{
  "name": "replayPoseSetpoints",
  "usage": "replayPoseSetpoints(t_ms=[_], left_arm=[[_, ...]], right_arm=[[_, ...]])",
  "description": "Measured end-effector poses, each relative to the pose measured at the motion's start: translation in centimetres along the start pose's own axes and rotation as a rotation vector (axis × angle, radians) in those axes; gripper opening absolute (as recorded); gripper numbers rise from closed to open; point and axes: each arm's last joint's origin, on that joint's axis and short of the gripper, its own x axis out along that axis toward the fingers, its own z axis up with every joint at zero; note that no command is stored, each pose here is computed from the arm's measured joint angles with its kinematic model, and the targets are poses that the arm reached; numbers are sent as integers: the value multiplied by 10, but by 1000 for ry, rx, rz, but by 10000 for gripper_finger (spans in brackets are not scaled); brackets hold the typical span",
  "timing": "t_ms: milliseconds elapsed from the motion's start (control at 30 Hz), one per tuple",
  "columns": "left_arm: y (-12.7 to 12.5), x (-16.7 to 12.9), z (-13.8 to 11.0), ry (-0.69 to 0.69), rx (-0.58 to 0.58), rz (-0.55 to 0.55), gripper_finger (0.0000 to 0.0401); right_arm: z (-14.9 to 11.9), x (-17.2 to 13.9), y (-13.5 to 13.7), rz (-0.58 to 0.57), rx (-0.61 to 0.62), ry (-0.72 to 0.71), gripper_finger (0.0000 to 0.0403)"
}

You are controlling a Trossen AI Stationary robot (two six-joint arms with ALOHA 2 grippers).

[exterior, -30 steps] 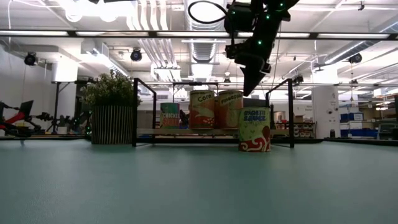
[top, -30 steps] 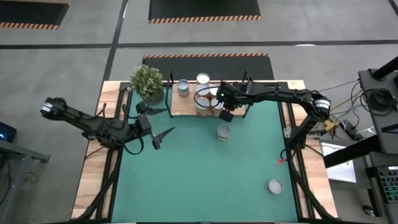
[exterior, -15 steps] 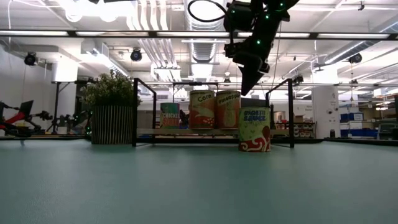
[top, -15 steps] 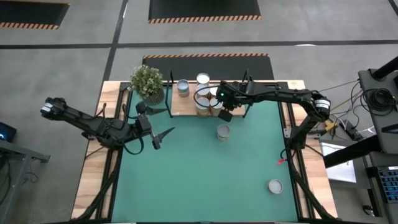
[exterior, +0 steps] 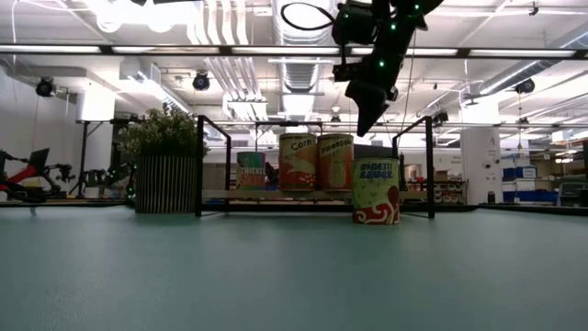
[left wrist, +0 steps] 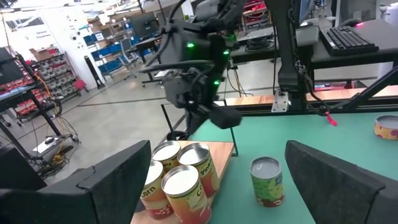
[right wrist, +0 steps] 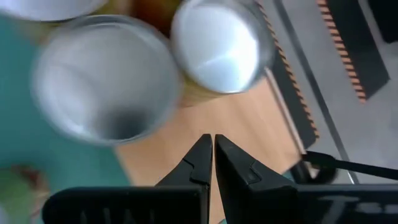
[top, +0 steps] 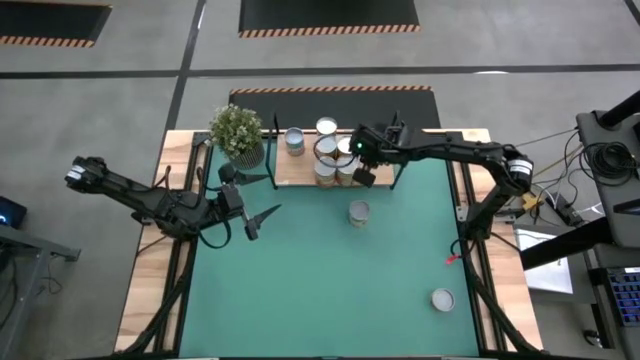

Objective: Pick and place cans onto a shelf
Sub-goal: Adjust the canned green beans on the shelf

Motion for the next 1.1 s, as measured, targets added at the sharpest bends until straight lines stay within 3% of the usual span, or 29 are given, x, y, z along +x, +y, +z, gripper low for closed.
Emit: replayPoseSetpoints(t_ms=[167,267,367,1100], left_arm=[[0,0,0,0,0,0,352],[0,0,0,0,0,0,352],[0,0,0,0,3,0,352],[0,0,0,0,4,0,352]], right_arm=[[-1,17,-24,-26,49,18,9],[-1,26,-33,25,65,8,9],[3,31,-33,77,70,-25,9],[6,31,-31,81,89,-61,9]])
